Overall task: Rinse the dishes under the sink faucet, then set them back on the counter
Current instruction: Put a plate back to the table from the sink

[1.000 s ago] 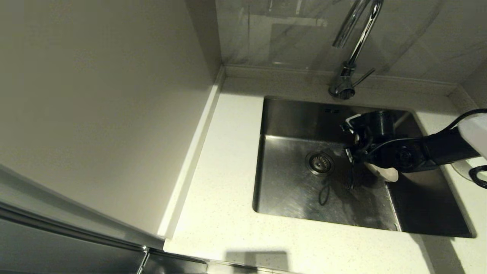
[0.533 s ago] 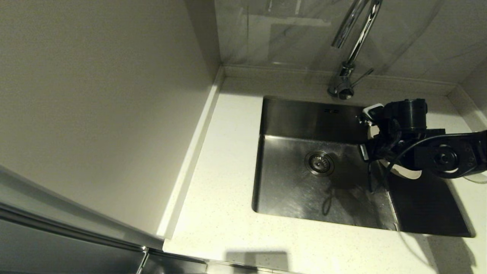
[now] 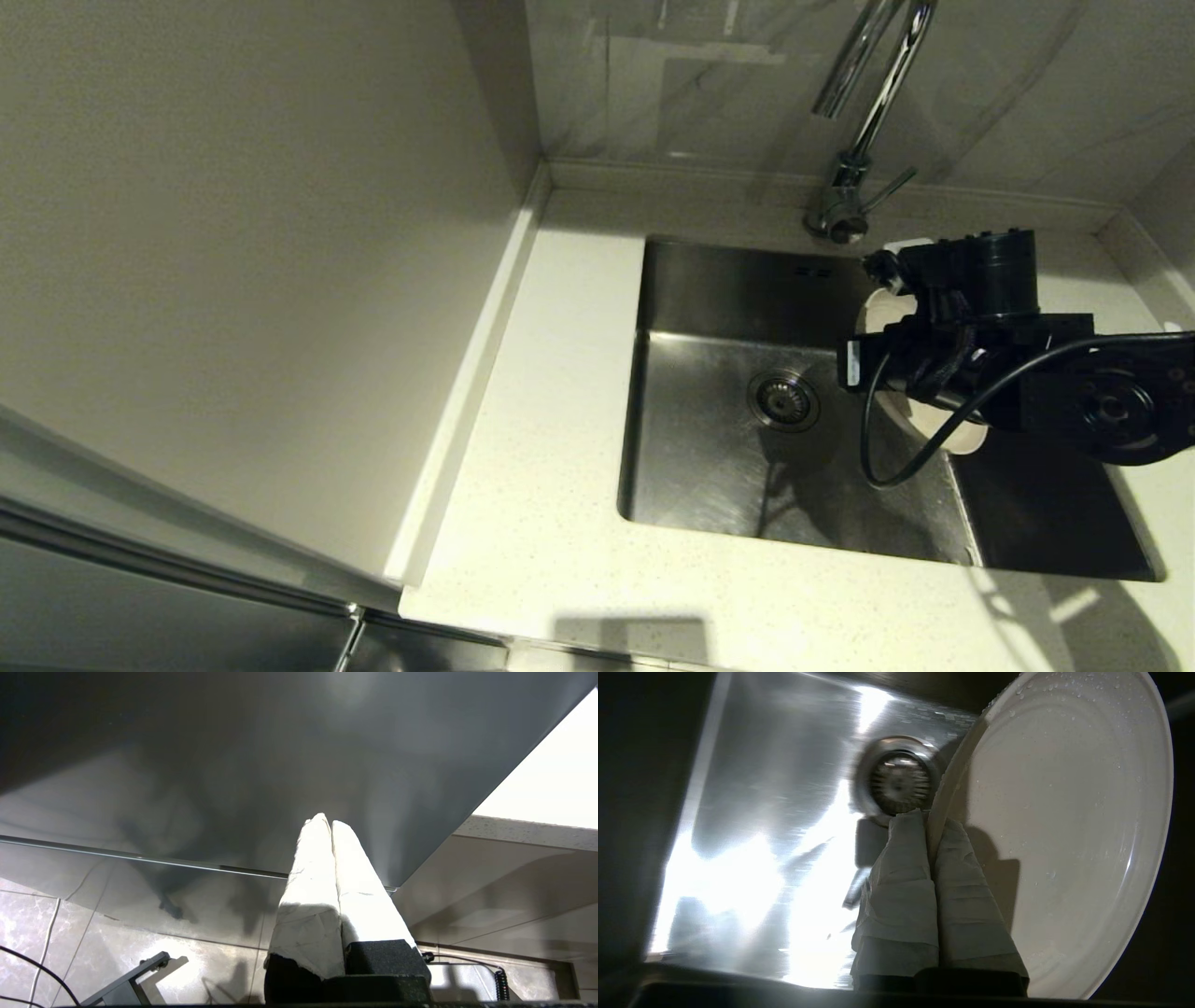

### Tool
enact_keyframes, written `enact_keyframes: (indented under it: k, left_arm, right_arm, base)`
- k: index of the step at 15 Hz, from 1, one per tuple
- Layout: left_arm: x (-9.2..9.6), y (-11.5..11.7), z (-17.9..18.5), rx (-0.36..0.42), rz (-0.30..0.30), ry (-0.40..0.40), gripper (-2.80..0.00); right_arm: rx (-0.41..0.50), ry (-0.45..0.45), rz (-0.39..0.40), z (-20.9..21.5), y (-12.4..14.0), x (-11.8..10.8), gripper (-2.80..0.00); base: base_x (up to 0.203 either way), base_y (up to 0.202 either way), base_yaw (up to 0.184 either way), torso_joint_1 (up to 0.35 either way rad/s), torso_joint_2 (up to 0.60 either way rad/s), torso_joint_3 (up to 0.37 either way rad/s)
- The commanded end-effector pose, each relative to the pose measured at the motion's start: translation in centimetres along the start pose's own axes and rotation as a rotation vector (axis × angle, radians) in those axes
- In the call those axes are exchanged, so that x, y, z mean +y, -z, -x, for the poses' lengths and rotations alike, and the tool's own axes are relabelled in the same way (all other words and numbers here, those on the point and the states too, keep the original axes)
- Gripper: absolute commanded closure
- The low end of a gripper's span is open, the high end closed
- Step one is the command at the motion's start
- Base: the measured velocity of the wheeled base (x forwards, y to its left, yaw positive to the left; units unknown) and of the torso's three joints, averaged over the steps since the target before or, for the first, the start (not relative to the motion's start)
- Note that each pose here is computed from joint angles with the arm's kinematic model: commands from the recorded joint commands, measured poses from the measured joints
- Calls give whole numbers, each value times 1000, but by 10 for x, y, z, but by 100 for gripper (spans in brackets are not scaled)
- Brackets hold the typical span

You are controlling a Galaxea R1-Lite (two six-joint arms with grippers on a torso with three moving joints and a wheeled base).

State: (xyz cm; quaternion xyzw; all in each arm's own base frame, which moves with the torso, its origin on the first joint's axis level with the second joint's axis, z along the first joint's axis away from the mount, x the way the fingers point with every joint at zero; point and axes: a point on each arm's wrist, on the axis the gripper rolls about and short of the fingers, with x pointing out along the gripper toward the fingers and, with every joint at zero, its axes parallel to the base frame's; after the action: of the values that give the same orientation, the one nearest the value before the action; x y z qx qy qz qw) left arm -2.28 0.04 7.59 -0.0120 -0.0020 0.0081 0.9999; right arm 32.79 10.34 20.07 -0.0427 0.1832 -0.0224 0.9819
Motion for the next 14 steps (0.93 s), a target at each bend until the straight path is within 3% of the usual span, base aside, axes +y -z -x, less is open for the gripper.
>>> enact_keyframes:
  k: [1, 4, 8, 10, 11, 14]
  left_arm:
    - [0, 0, 0, -4, 1, -1, 0]
    - [0, 0, 0, -4, 1, -1, 0]
    - [0, 0, 0, -4, 1, -1, 0]
    - [0, 0, 0, -4, 1, -1, 0]
    - [0, 0, 0, -4, 1, -1, 0]
    - [0, 0, 0, -4, 1, -1, 0]
  right_arm:
    - [-21, -73, -66, 6, -5, 15, 0]
    - [-61, -209, -355, 9, -36, 22, 0]
    - [-5, -393, -788, 14, -84, 25, 0]
    - [123, -577, -1067, 19, -107, 20, 0]
    - [206, -659, -1168, 19, -112, 19, 0]
    - [506, -832, -1504, 18, -124, 17, 0]
  base:
    - [0, 0, 0, 0, 0, 0]
    - [0, 0, 0, 0, 0, 0]
    - [0, 0, 0, 0, 0, 0]
    - [0, 0, 0, 0, 0, 0]
    - [0, 0, 0, 0, 0, 0]
    - [0, 0, 0, 0, 0, 0]
